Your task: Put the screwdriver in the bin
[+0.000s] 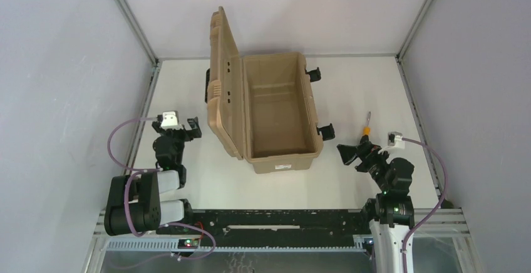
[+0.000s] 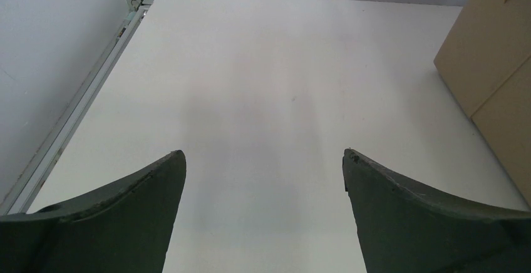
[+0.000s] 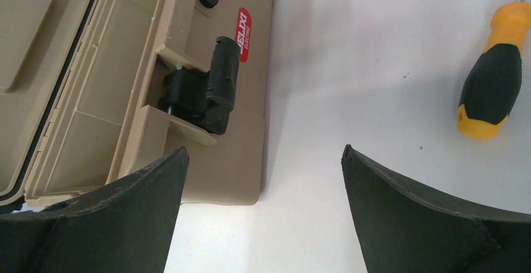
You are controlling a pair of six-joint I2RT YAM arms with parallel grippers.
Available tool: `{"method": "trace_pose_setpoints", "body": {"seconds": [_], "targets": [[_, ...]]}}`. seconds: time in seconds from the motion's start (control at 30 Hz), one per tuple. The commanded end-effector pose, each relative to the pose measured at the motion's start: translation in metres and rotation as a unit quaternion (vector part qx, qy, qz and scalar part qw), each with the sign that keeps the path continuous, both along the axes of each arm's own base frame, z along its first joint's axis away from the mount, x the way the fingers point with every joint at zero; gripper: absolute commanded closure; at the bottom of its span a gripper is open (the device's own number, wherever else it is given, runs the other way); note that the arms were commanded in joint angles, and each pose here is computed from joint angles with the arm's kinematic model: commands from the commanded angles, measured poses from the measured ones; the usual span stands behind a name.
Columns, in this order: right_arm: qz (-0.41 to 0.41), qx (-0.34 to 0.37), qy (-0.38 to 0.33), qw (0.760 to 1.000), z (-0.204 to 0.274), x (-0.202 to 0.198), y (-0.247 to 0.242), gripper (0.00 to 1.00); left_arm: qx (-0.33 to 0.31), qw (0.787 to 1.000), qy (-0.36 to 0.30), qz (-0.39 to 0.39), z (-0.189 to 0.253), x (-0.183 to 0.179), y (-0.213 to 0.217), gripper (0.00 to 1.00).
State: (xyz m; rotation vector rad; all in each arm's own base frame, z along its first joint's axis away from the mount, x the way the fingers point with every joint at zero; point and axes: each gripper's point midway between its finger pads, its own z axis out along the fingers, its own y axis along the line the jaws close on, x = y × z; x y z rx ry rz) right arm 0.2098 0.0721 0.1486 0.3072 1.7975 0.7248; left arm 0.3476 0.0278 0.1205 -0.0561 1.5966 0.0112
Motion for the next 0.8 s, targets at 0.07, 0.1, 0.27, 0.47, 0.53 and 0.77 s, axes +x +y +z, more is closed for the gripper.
{"method": "trace_pose_setpoints", "body": {"seconds": [0.07, 0.1, 0.27, 0.47, 0.53, 0.77], "targets": [[-0.016, 0.006, -0.014, 1.0, 0.029, 0.0, -0.004, 0.0, 0.014, 0.999, -0.03, 0.002, 0.019, 0.006, 0.001, 0.0], [-0.019, 0.013, -0.014, 1.0, 0.034, 0.001, -0.004, 0.0, 0.014, 0.999, -0.029, 0.001, 0.019, 0.006, 0.001, 0.0], [-0.022, 0.034, -0.069, 0.997, 0.098, 0.003, -0.003, 0.0, 0.014, 0.999, -0.03, 0.002, 0.019, 0.006, 0.001, 0.0], [-0.004, -0.01, -0.131, 0.991, 0.171, 0.011, -0.002, 0.0, 0.014, 0.999, -0.03, 0.002, 0.019, 0.006, 0.001, 0.0], [-0.015, -0.037, -0.109, 0.993, 0.189, 0.024, -0.01, 0.01, 0.014, 0.999, -0.03, 0.001, 0.019, 0.006, 0.001, 0.0], [-0.108, -0.142, 0.162, 0.97, 0.154, 0.093, -0.072, 0.16, 0.014, 0.999, -0.03, 0.001, 0.019, 0.006, 0.001, 0.0]]}}
